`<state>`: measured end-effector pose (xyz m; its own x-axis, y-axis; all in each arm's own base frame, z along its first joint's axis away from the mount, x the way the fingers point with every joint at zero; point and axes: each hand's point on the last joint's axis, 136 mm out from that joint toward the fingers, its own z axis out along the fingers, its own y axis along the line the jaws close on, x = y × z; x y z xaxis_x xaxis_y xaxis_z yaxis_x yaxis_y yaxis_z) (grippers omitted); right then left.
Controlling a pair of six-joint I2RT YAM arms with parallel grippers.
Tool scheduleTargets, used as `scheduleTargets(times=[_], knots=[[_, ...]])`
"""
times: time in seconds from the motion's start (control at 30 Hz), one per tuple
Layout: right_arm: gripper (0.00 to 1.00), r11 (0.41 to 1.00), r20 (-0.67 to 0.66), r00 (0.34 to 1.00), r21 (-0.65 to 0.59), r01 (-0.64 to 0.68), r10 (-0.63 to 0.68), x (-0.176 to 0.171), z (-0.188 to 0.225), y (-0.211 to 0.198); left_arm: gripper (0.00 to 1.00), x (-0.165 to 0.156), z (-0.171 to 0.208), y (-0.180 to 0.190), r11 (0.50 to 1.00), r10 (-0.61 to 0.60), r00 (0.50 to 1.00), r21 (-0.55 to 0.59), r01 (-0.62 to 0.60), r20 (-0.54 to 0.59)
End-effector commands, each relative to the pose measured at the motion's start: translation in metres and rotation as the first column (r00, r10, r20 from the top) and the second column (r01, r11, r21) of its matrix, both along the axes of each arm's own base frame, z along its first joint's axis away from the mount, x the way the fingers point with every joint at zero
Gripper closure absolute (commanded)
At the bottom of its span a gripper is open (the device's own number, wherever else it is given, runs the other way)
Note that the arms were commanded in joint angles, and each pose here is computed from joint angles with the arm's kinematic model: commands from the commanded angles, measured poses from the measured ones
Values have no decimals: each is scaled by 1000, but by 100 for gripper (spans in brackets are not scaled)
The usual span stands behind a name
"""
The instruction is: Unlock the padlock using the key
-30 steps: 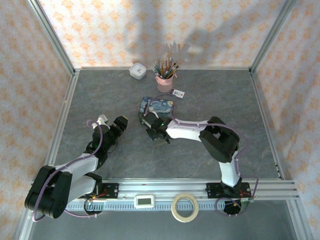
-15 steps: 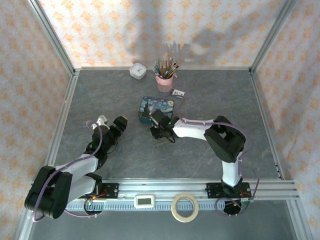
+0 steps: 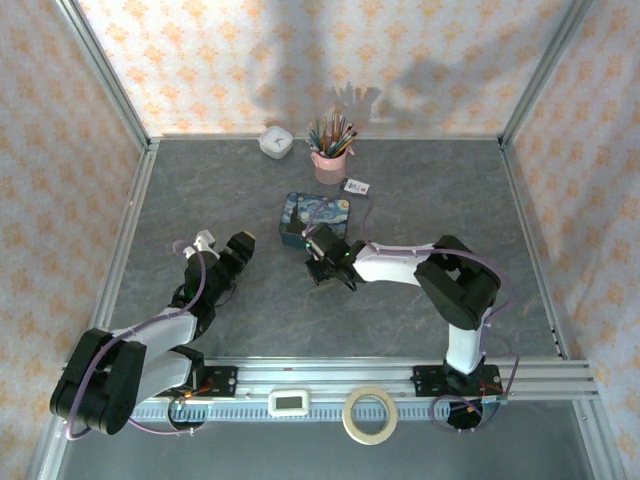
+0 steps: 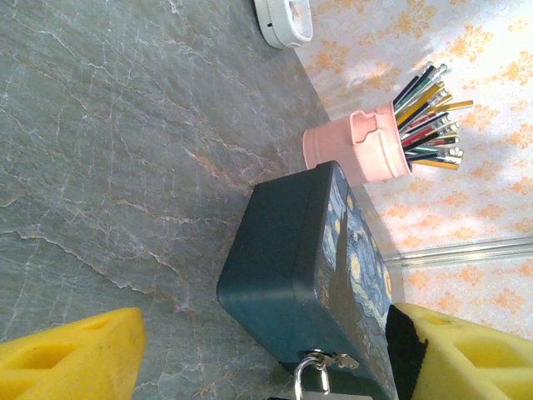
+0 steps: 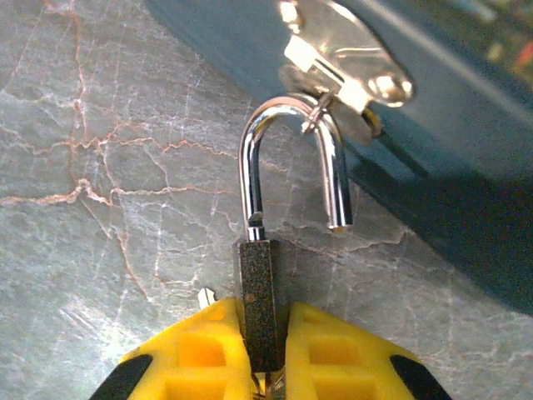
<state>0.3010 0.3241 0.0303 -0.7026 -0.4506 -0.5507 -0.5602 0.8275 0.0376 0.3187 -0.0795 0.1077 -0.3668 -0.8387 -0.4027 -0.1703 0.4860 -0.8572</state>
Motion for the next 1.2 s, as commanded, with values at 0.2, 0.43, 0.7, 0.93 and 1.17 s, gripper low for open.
scheduleTargets(times=[0.2,0.43,0.7,0.93,1.17], knots=[[100,970,145,962,-115,-216,231,25,26,1,33,-3,-2,-10,998,-63,998,-30,64,18],[100,934,157,921,-81,-347,356,32,30,18,42,-1,-1,-32,990,-138,990,-39,139,29],[100,912,59,910,-46,-407,409,34,16,32,43,10,-2,-72,974,-207,977,-84,211,50],[100,911,60,909,-35,-411,413,38,13,38,48,34,-4,-90,963,-218,974,-145,226,64],[100,908,52,908,29,-417,416,44,16,56,48,41,-13,-89,973,-196,980,-116,198,28]])
